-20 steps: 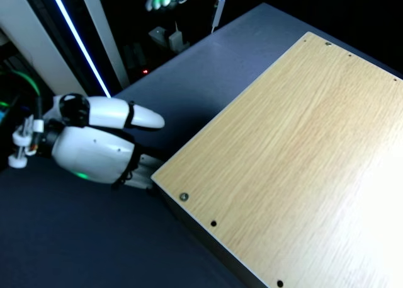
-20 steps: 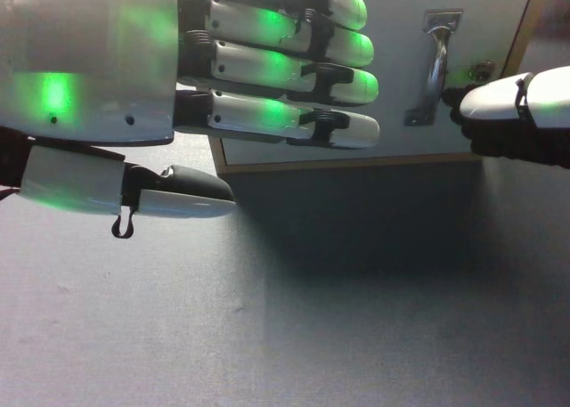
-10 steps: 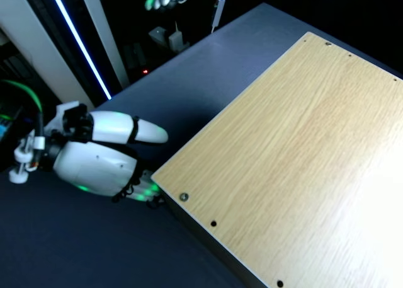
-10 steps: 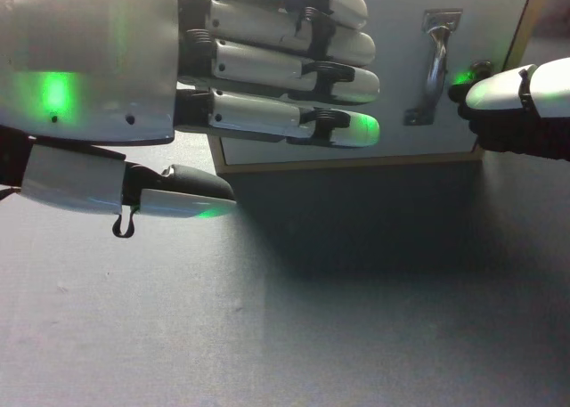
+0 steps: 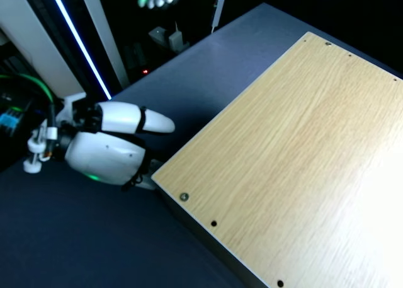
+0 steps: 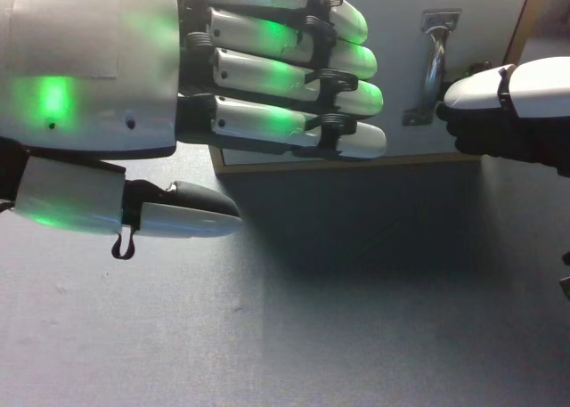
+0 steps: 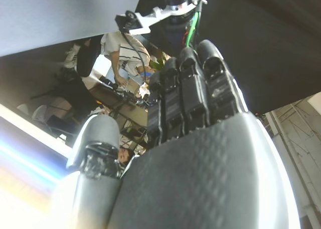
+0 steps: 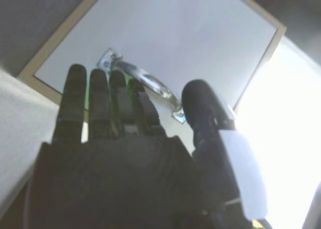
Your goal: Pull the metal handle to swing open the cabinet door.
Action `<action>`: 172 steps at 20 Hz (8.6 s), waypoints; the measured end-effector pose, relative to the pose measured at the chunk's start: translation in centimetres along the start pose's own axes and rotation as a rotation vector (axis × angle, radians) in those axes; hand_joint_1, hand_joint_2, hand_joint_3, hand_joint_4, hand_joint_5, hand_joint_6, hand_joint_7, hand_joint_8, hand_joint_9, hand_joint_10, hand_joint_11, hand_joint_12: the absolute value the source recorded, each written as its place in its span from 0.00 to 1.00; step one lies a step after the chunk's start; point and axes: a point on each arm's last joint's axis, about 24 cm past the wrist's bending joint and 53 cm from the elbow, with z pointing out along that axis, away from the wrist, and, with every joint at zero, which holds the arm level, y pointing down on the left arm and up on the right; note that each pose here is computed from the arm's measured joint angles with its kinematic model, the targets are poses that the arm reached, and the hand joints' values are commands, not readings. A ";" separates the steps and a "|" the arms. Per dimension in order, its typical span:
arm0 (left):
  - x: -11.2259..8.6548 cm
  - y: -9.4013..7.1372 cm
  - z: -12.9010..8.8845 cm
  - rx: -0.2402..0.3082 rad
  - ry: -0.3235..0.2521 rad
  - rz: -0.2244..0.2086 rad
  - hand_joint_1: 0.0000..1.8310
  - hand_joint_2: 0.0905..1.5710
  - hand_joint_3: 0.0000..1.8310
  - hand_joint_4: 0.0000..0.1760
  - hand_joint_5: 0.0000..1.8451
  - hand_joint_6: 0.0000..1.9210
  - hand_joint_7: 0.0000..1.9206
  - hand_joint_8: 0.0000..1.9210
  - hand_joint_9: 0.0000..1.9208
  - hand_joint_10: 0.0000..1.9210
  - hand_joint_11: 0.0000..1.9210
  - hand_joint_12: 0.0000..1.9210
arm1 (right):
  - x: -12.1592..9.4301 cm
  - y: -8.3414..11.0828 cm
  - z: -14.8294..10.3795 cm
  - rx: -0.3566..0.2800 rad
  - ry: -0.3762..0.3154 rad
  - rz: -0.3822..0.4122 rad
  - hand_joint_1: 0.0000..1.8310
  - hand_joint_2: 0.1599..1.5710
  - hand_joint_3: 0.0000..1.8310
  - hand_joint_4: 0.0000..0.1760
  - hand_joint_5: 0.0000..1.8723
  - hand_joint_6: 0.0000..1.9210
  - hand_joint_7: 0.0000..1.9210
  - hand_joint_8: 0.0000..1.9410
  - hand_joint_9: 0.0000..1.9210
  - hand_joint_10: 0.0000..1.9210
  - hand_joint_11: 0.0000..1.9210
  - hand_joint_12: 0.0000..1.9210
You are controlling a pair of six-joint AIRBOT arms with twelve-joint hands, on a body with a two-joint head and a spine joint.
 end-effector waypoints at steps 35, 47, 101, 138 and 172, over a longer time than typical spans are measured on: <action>4.5 11.3 -9.2 -0.410 -0.021 -0.139 0.00 1.00 0.04 0.00 0.13 0.00 0.14 0.00 0.12 0.00 0.00 0.30 | 1.2 -3.7 -3.2 0.081 0.018 -0.103 0.00 1.00 0.07 0.00 0.01 0.00 0.01 0.00 0.01 0.00 0.00 0.07; 5.1 15.1 -13.5 -0.508 0.026 -0.115 0.00 1.00 0.04 0.00 0.13 0.00 0.13 0.00 0.12 0.00 0.00 0.29 | 0.0 -4.2 -5.2 0.103 -0.008 -0.199 0.00 1.00 0.07 0.00 0.01 0.00 0.01 0.00 0.01 0.00 0.00 0.08; 2.6 18.7 -14.2 -0.650 0.010 0.100 0.00 1.00 0.03 0.00 0.14 0.00 0.15 0.00 0.14 0.00 0.00 0.32 | -4.3 -0.7 -4.1 0.049 -0.081 -0.297 0.00 1.00 0.06 0.00 0.00 0.00 0.01 0.00 0.01 0.00 0.00 0.07; 2.0 19.2 -14.6 -0.687 0.051 0.092 0.00 1.00 0.02 0.00 0.14 0.00 0.15 0.00 0.14 0.00 0.00 0.32 | 3.5 -1.5 -2.2 -0.002 0.092 -0.314 0.00 1.00 0.06 0.00 0.01 0.00 0.01 0.00 0.01 0.00 0.00 0.08; 2.3 20.1 -15.9 -0.746 0.076 0.072 0.00 1.00 0.02 0.00 0.15 0.00 0.16 0.00 0.15 0.00 0.00 0.38 | 10.9 -0.5 -5.1 -0.232 0.345 -0.692 0.00 1.00 0.06 0.00 0.00 0.00 0.02 0.00 0.02 0.00 0.00 0.09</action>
